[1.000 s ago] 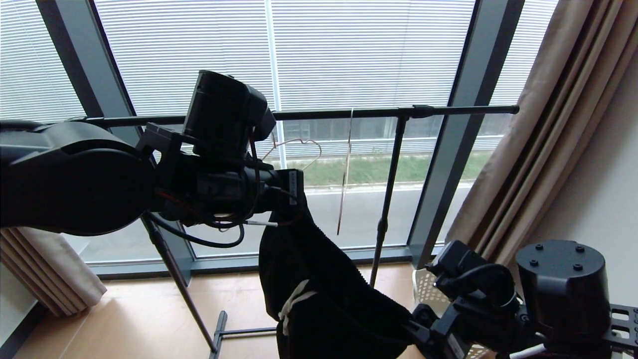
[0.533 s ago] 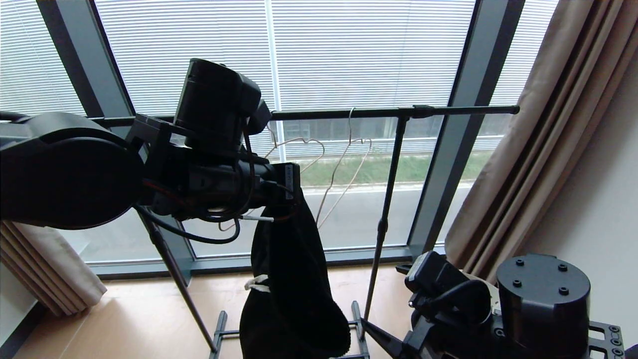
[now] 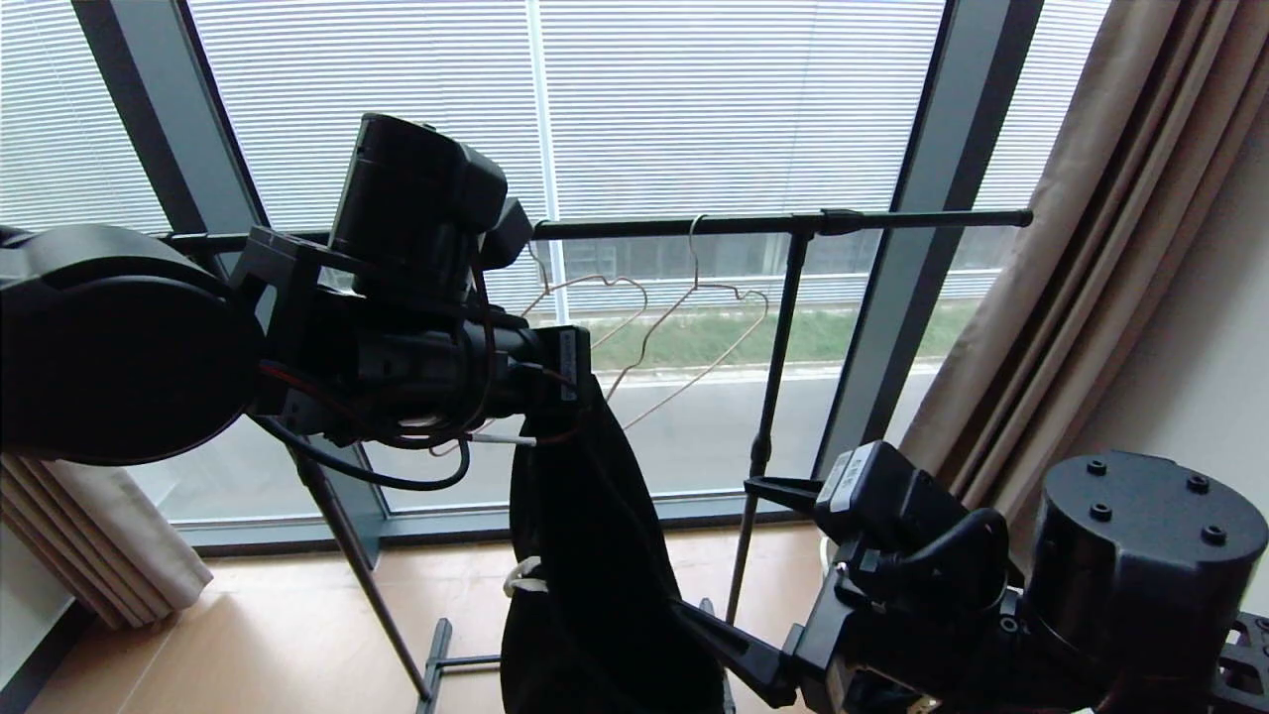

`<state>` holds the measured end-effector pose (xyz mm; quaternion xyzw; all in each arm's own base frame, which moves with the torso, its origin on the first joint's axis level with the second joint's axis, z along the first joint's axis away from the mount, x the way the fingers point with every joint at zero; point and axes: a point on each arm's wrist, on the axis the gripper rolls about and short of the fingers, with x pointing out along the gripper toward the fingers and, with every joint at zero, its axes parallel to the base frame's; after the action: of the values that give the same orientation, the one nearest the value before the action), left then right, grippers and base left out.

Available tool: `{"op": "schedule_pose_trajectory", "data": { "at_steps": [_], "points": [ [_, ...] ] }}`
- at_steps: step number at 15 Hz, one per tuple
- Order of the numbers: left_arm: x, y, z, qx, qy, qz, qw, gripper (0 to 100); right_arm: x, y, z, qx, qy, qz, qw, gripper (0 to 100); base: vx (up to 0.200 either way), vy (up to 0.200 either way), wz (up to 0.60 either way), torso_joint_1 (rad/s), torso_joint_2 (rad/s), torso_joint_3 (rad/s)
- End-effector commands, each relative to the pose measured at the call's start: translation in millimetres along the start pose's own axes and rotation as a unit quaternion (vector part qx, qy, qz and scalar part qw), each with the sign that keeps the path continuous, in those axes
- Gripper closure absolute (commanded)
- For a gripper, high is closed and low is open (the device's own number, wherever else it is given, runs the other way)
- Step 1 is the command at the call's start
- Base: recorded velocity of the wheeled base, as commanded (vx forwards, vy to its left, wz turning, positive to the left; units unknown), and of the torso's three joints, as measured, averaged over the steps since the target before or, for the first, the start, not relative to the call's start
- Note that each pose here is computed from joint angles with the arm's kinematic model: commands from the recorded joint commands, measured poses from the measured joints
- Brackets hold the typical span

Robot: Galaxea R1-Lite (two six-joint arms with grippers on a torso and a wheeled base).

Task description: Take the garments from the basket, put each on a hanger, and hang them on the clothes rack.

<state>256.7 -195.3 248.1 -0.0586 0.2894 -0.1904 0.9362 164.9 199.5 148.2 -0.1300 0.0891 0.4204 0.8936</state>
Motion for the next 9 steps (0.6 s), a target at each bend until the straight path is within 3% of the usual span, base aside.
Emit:
{"op": "schedule_pose_trajectory", "data": {
  "at_steps": [1,5,9],
  "points": [
    [-1,-0.8,-1,0.002,0.002,-0.001,1.0000,100,14,1.8,1.4,0.005,0.006,0.004,1.0000,0,0.000,0.000,0.00,0.000,0.00,0.000],
    [-3,-1.8,-2,0.003,0.001,-0.004,1.0000,100,59,-1.5,-36.5,0.055,0.082,-0.008,0.9951,0,0.000,0.000,0.00,0.000,0.00,0.000],
    [-7,-0.9,-5,0.004,0.004,-0.006,1.0000,100,70,-1.8,-57.6,0.062,0.119,-0.008,0.9909,0,0.000,0.000,0.00,0.000,0.00,0.000]
  ]
}}
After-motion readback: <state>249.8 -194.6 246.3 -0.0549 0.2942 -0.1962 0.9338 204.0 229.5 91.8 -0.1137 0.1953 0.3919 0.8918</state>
